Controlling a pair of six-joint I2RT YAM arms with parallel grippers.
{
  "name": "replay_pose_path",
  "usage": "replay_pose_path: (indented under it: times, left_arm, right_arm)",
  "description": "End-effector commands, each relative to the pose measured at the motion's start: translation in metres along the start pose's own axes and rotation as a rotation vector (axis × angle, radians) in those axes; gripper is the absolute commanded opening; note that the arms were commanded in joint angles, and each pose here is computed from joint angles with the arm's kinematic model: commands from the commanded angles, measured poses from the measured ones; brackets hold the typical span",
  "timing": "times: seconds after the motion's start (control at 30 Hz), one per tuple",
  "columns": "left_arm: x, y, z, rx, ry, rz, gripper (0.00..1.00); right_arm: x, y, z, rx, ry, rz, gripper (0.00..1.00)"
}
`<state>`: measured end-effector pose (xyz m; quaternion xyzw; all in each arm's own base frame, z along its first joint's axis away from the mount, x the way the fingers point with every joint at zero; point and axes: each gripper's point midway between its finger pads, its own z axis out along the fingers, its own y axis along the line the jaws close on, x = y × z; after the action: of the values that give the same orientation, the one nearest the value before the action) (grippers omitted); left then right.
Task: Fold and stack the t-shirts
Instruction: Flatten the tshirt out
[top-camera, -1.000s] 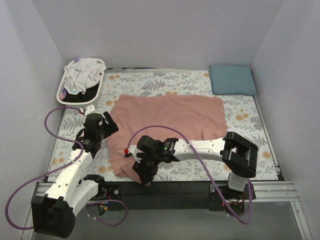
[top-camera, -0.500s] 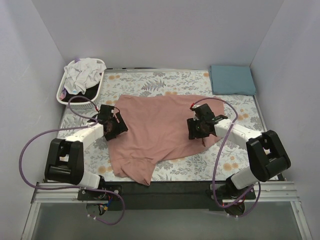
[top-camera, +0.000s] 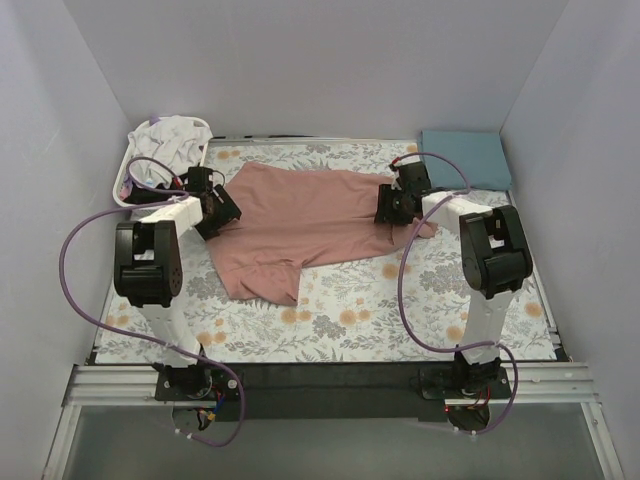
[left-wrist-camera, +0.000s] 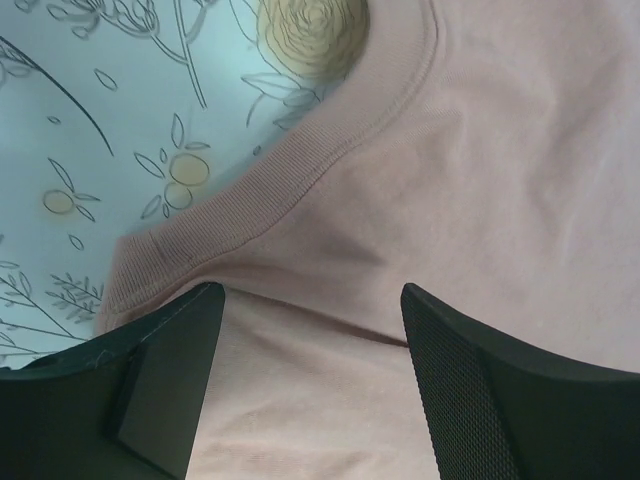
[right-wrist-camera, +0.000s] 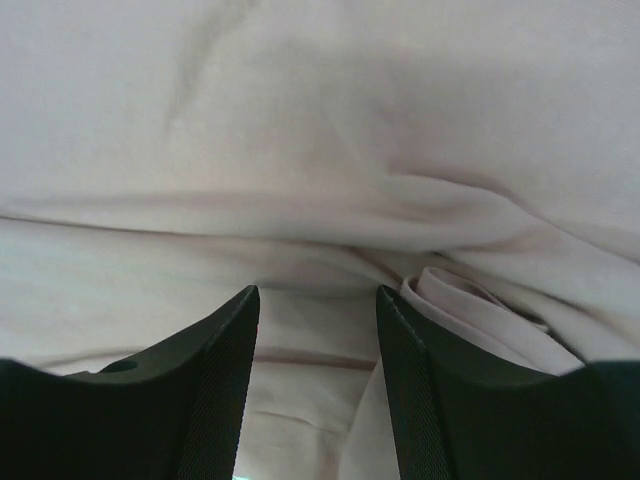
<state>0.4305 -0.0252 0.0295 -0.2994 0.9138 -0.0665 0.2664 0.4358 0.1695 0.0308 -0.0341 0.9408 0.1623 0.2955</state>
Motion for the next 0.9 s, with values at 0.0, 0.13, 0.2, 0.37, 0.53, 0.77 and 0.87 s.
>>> replay_pose_path:
  times: [0.0,0.13,0.2,0.37,0.53,0.77,0.87]
  left_arm:
    - [0.001,0.019,-0.005,-0.06,0.019,0.024,0.72]
    - [-0.007,-0.013,-0.054,0.055,-0.097,0.101,0.72]
    - [0.007,-0.029,-0.085,0.112,-0.146,0.157,0.72]
    - [0.056,-0.023,-0.116,0.13,-0.139,0.215,0.72]
    - [0.061,0.011,-0.142,0.094,-0.223,0.186,0.72]
    - [0.061,0.026,-0.162,0.131,-0.318,0.155,0.71]
    - [0.064,0.035,-0.16,0.122,-0.34,0.148,0.71]
  right_arm:
    - [-0.007,-0.014,-0.011,0.079,0.016,-0.049,0.57]
    - [-0.014,-0.024,-0.048,0.162,-0.049,-0.075,0.56]
    - [-0.003,-0.025,-0.057,0.164,-0.04,-0.089,0.55]
    - [0.015,0.018,-0.09,0.002,-0.06,-0.144,0.54]
    - [0.046,0.15,-0.116,-0.405,-0.077,-0.328,0.54]
    - [0.093,0.268,-0.112,-0.704,-0.005,-0.445,0.54]
    - [0.109,0.294,-0.098,-0.743,0.034,-0.474,0.54]
